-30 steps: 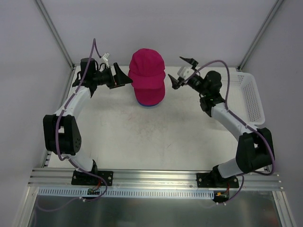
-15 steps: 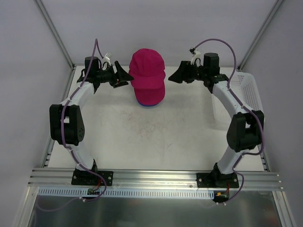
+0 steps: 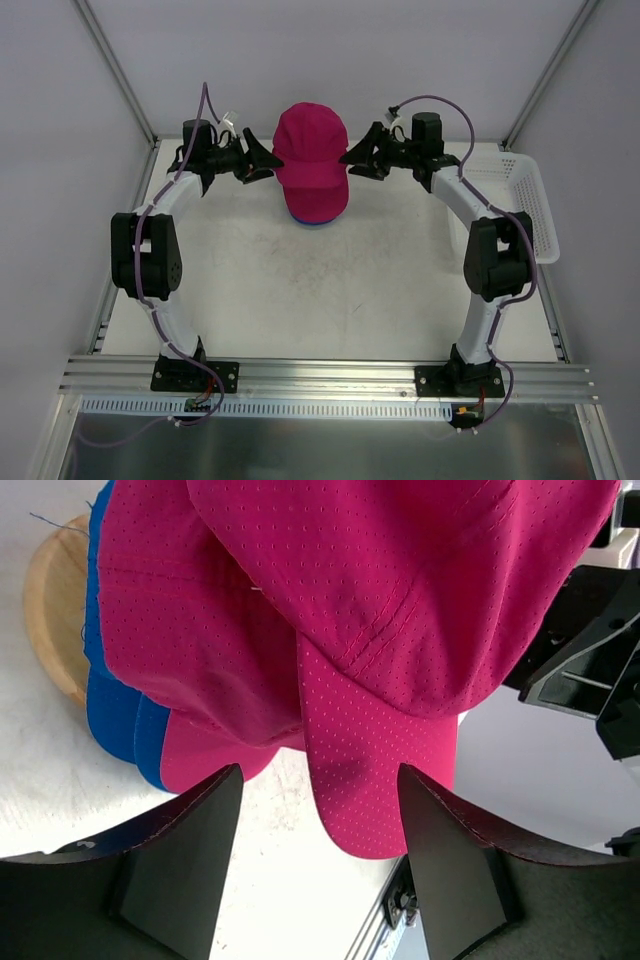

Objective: Stack the hats

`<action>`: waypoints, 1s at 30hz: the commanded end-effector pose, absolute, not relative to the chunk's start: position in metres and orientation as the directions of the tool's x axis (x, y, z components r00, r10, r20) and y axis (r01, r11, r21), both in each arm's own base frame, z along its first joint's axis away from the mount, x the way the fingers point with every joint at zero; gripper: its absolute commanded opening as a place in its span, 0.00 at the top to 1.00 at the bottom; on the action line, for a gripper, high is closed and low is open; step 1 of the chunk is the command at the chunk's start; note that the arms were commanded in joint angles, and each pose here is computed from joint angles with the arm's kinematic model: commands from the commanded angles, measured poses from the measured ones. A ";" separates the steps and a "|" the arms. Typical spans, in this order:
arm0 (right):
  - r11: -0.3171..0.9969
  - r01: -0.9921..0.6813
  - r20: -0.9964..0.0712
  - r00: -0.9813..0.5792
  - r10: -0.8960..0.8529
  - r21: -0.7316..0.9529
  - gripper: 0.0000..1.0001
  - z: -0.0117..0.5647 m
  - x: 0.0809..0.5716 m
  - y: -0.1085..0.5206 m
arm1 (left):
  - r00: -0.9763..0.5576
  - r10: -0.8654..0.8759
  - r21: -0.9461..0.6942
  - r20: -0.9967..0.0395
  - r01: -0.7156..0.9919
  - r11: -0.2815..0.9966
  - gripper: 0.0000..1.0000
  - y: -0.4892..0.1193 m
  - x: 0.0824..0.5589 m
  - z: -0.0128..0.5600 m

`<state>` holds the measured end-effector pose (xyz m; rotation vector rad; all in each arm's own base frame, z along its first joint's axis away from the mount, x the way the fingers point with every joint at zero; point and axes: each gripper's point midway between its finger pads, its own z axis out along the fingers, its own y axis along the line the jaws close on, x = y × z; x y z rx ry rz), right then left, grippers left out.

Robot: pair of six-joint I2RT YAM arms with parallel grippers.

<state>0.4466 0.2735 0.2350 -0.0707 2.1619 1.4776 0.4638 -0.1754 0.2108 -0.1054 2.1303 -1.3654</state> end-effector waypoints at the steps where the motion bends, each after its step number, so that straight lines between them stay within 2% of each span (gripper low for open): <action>1: 0.335 -0.362 -0.449 -0.861 0.237 0.870 0.29 0.262 0.448 0.288 | -0.785 -0.368 -0.838 -0.498 0.326 0.437 0.37 -0.185 0.471 0.239; 16: 0.346 -0.317 -0.408 -0.882 0.234 0.883 0.37 0.240 0.455 0.295 | -0.792 -0.351 -0.840 -0.499 0.341 0.423 0.47 -0.201 0.474 0.235; 17: 0.345 -0.321 -0.412 -0.881 0.234 0.882 0.40 0.241 0.456 0.294 | -0.792 -0.349 -0.839 -0.501 0.345 0.422 0.49 -0.201 0.474 0.236; 24: 0.348 -0.370 -0.457 -0.864 0.213 0.861 0.75 0.246 0.458 0.296 | -0.787 -0.339 -0.831 -0.516 0.362 0.423 0.58 -0.205 0.473 0.238; 30: 0.356 -0.385 -0.471 -0.860 0.196 0.852 0.87 0.248 0.457 0.297 | -0.770 -0.322 -0.810 -0.551 0.401 0.428 0.69 -0.207 0.468 0.245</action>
